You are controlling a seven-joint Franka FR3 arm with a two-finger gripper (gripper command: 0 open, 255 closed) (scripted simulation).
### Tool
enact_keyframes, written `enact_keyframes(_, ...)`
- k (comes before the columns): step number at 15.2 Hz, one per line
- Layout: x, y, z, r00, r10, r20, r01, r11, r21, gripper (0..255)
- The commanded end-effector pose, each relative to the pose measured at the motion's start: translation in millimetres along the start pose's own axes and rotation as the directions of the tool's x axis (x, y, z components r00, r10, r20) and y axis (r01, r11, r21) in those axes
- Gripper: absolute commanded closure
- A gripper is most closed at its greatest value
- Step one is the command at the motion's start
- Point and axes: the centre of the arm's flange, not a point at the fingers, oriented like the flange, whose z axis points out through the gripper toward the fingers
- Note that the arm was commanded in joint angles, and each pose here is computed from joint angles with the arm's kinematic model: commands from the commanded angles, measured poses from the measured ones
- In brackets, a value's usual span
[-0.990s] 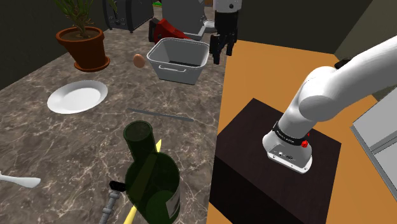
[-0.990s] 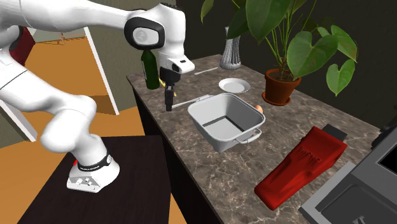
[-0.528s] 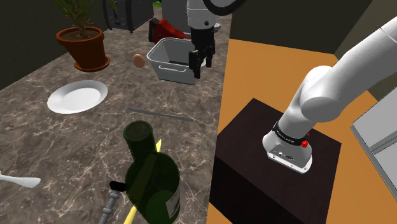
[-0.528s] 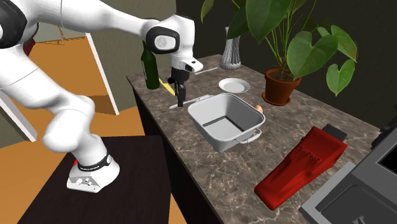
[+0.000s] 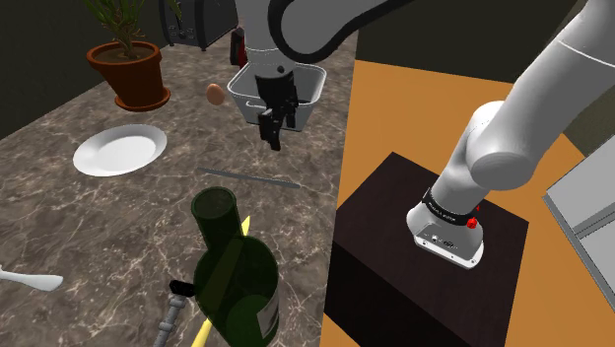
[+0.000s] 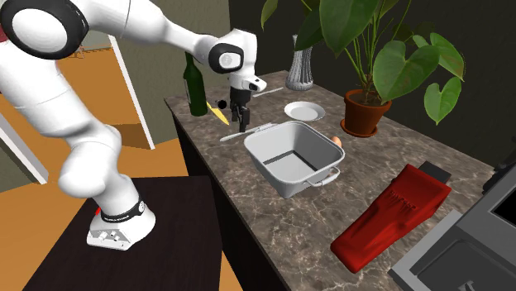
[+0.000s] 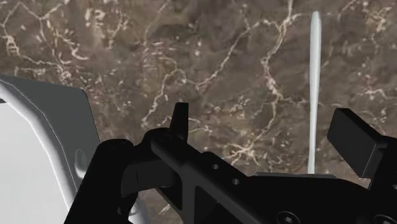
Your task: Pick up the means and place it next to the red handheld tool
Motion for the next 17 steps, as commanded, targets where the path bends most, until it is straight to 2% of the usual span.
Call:
enact_keyframes(1, 16, -23, 10, 0.999, -0.044, 0.000, 0.044, 0.999, -0.007, 0)
enact_keyframes(6, 44, -81, 32, 0.989, -0.149, 0.002, 0.149, 0.989, -0.026, 0)
enact_keyframes(14, 44, -81, 72, 0.989, -0.149, 0.002, 0.149, 0.988, -0.026, 0)
enact_keyframes(17, 44, -81, 72, 0.989, -0.149, 0.002, 0.149, 0.988, -0.026, 0)
